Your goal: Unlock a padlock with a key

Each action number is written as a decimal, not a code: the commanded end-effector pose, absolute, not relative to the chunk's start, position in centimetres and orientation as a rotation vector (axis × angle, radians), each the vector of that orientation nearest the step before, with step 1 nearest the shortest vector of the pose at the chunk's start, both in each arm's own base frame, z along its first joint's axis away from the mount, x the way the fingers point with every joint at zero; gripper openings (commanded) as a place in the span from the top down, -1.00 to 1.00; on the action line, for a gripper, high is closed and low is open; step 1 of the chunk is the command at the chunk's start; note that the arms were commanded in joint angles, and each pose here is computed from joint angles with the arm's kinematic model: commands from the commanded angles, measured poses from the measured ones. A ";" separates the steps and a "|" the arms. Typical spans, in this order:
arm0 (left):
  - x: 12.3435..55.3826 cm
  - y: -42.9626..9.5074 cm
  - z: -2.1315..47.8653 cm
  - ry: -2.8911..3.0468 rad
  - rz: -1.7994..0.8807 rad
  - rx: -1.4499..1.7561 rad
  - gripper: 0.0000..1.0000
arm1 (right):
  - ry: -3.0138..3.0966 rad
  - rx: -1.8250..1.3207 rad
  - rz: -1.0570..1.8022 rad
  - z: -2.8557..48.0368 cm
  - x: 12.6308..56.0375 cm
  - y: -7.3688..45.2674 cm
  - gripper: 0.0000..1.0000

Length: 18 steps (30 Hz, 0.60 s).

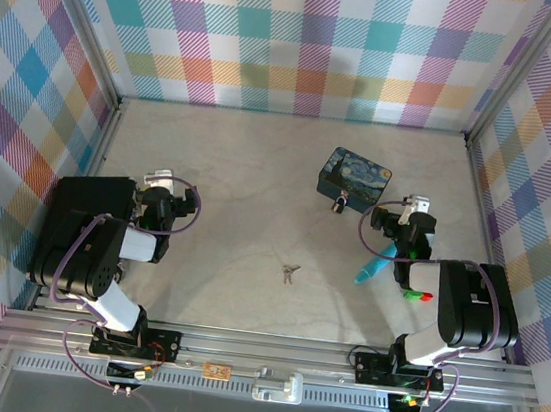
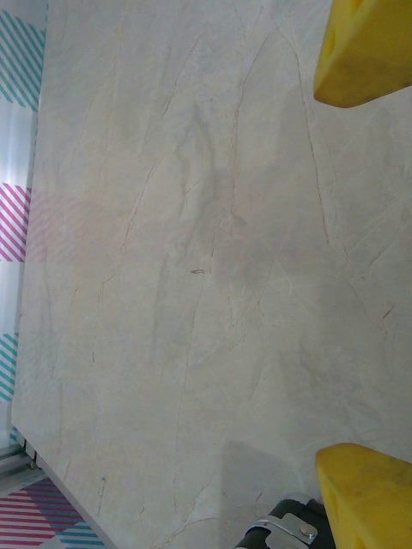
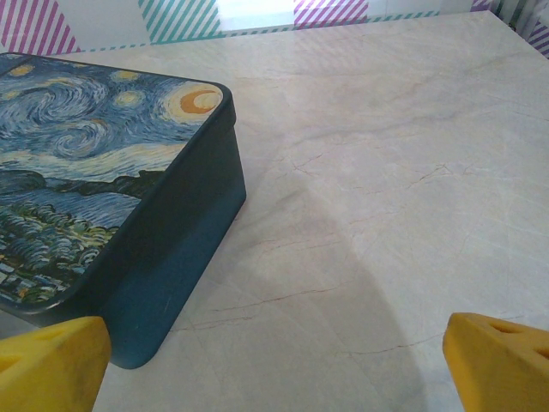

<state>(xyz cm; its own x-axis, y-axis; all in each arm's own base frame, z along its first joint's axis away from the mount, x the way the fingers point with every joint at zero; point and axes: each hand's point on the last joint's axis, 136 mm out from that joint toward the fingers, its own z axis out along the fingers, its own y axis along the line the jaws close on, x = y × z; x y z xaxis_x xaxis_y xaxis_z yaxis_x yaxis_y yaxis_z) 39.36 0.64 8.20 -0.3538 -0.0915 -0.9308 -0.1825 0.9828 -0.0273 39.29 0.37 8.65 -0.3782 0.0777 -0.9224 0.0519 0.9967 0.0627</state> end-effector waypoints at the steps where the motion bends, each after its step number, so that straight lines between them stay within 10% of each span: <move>1: 39.7 0.4 8.4 1.933 0.088 -0.185 -0.99 | 1.942 0.070 0.032 9.1 39.7 0.5 -0.98; 18: 39.4 -0.3 17.4 1.936 0.071 -0.327 -0.99 | 2.135 0.320 0.248 14.8 39.7 1.7 -0.98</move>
<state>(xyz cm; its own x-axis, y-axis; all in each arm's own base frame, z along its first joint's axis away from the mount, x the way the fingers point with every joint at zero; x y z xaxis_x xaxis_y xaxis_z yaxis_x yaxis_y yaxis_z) 39.89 0.32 16.81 -0.2993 -0.1309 -0.9451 -0.2409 0.9688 -0.0579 40.75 0.93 16.83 -0.4039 0.2160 -0.8889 0.0846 0.9764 0.1988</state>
